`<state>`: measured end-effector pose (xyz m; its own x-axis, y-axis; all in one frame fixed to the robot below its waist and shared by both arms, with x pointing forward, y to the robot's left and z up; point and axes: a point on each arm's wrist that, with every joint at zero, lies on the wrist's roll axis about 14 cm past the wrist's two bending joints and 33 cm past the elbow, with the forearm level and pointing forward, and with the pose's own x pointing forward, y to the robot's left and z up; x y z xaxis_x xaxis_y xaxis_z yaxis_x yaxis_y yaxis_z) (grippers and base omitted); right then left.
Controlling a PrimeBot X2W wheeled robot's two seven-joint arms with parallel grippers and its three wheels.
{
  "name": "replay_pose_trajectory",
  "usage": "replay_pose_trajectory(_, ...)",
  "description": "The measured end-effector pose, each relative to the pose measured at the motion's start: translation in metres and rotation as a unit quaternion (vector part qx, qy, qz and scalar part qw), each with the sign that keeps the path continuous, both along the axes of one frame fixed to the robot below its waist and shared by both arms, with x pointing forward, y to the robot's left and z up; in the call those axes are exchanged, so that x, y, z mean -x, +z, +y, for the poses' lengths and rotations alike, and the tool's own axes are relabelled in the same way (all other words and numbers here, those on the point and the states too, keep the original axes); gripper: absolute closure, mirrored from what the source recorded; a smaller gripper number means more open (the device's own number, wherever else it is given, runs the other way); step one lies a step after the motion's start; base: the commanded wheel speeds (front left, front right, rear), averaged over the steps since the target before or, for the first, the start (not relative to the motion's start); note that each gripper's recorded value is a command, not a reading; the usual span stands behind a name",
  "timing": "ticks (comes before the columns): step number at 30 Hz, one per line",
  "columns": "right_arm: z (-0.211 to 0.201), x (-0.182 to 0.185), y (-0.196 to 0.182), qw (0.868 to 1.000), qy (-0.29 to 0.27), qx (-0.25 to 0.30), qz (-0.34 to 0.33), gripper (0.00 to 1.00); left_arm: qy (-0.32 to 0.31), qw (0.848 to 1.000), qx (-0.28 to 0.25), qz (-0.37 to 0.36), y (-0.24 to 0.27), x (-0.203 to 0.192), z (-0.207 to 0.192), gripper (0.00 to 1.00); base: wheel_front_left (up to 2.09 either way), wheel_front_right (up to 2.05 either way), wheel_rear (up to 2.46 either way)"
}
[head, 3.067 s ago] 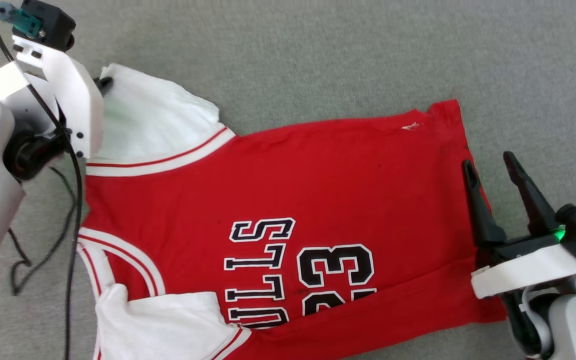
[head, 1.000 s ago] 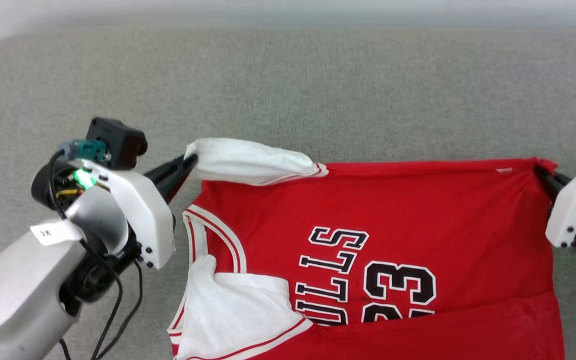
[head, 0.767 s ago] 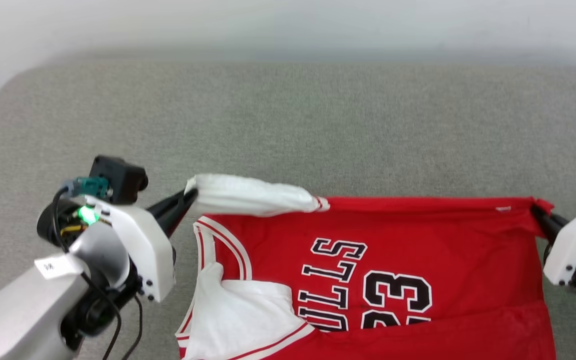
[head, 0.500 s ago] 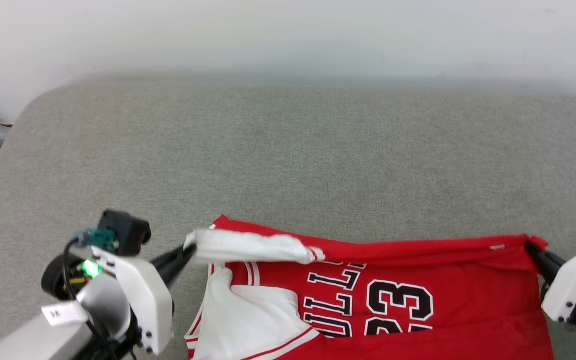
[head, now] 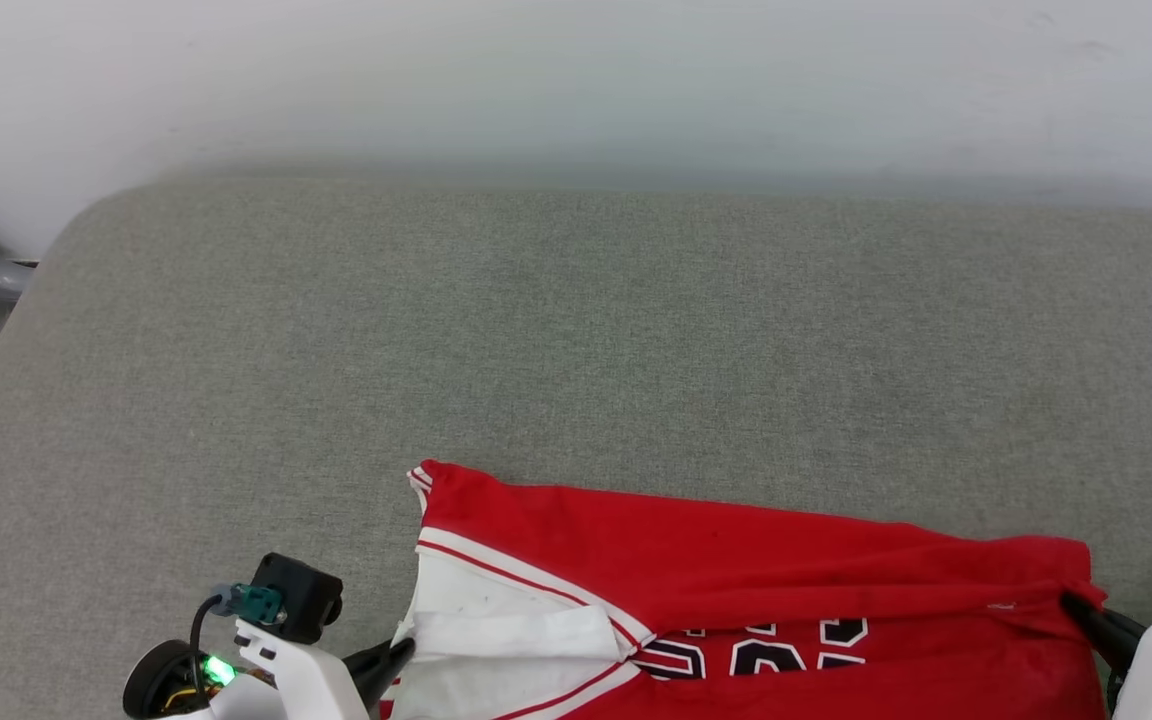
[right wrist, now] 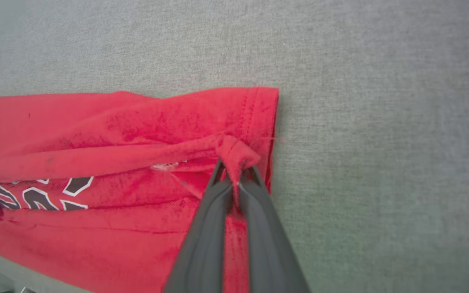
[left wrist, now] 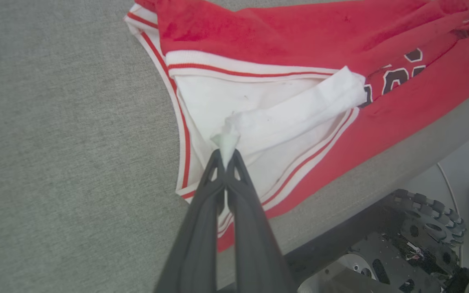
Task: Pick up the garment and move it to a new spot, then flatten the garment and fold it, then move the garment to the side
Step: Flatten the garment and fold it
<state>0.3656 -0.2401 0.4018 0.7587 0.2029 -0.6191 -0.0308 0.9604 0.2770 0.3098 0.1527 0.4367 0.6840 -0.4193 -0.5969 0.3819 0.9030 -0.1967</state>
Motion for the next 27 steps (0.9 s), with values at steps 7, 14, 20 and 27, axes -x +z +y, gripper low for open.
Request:
replay_pose_trajectory(7,0.000,0.016,-0.007,0.999,0.033,0.016,0.034,1.00,0.002,0.999,-0.022,0.028,-0.022,0.007,0.008,1.00,0.00,0.00,0.00)
replay_pose_trajectory(14,0.000,0.028,-0.019,0.996,0.052,0.031,0.062,1.00,0.002,0.999,-0.023,0.043,-0.037,0.008,0.007,1.00,0.00,0.00,0.00)
replay_pose_trajectory(20,0.000,0.034,-0.029,0.993,0.065,0.046,0.082,0.00,0.008,0.999,-0.021,0.037,-0.043,0.003,0.005,0.00,0.00,0.00,0.00)
replay_pose_trajectory(27,0.003,0.033,-0.024,0.995,0.063,0.034,0.072,0.00,0.020,1.000,-0.014,0.007,-0.033,-0.007,0.006,0.00,0.00,0.00,0.00)
